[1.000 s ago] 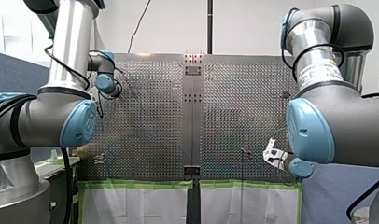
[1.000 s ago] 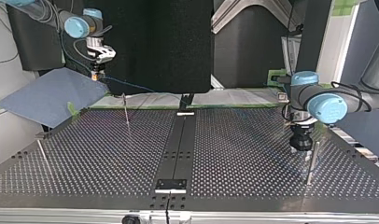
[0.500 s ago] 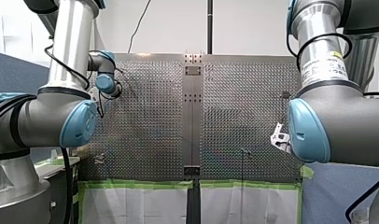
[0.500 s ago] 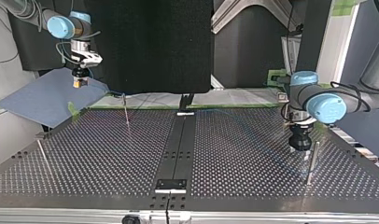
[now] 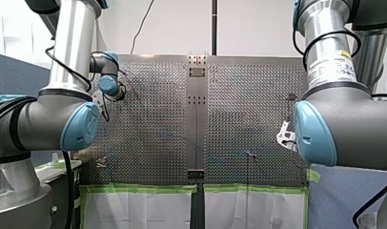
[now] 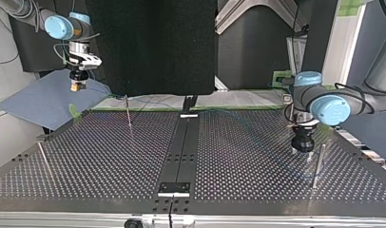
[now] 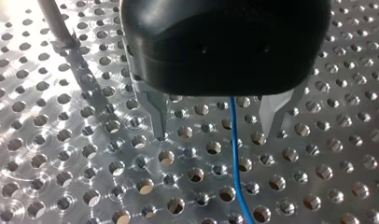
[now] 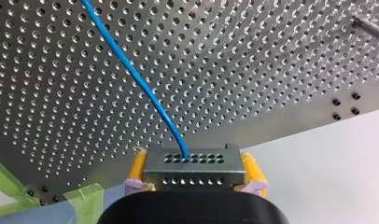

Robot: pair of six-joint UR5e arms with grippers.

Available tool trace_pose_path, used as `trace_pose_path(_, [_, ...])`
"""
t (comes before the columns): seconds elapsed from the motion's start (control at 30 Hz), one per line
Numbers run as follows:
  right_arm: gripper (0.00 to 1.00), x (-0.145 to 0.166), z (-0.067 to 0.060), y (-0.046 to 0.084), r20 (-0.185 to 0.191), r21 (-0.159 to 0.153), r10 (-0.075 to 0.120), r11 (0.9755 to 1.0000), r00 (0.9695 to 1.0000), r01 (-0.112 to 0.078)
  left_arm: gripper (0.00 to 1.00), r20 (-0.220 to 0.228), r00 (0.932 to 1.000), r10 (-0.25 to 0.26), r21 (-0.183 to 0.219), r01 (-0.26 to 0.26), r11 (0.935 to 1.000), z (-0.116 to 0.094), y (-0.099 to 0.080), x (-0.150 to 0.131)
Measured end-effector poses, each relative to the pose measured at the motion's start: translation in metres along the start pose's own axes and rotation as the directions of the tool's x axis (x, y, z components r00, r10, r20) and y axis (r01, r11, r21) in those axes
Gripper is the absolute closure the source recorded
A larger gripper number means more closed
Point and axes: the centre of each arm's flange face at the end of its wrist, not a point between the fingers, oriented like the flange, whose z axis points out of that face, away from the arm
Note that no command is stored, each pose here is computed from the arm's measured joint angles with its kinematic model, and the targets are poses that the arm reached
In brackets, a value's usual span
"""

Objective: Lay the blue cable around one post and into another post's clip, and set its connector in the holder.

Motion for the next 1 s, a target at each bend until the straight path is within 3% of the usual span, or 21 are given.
trace_pose_path(0.17, [1.0,-0.001,0.0,-0.001,0.003,0.003,0.0,1.0,1.0,0.0,0.0,-0.001,0.9991,-0.043,-0.005,0.043,0.9991,-0.001,0.002,0.001])
trace_pose_path(0.37, [1.0,-0.002,-0.001,-0.002,0.012,0.001,0.002,1.0,0.9999,-0.002,0.0,0.006,0.9952,-0.098,-0.026,0.098,0.9948,-0.004,0.019,0.007])
trace_pose_path(0.73, [1.0,-0.005,-0.004,-0.002,0.036,-0.005,0.005,1.0,0.9993,-0.005,0.0,0.056,0.9793,-0.195,-0.057,0.198,0.9786,-0.01,0.045,0.016])
trace_pose_path(1.0, [1.0,-0.006,-0.005,-0.002,0.041,-0.006,0.006,1.0,0.9991,-0.006,0.0,0.064,0.9761,-0.208,-0.068,0.212,0.9749,-0.015,0.054,0.026])
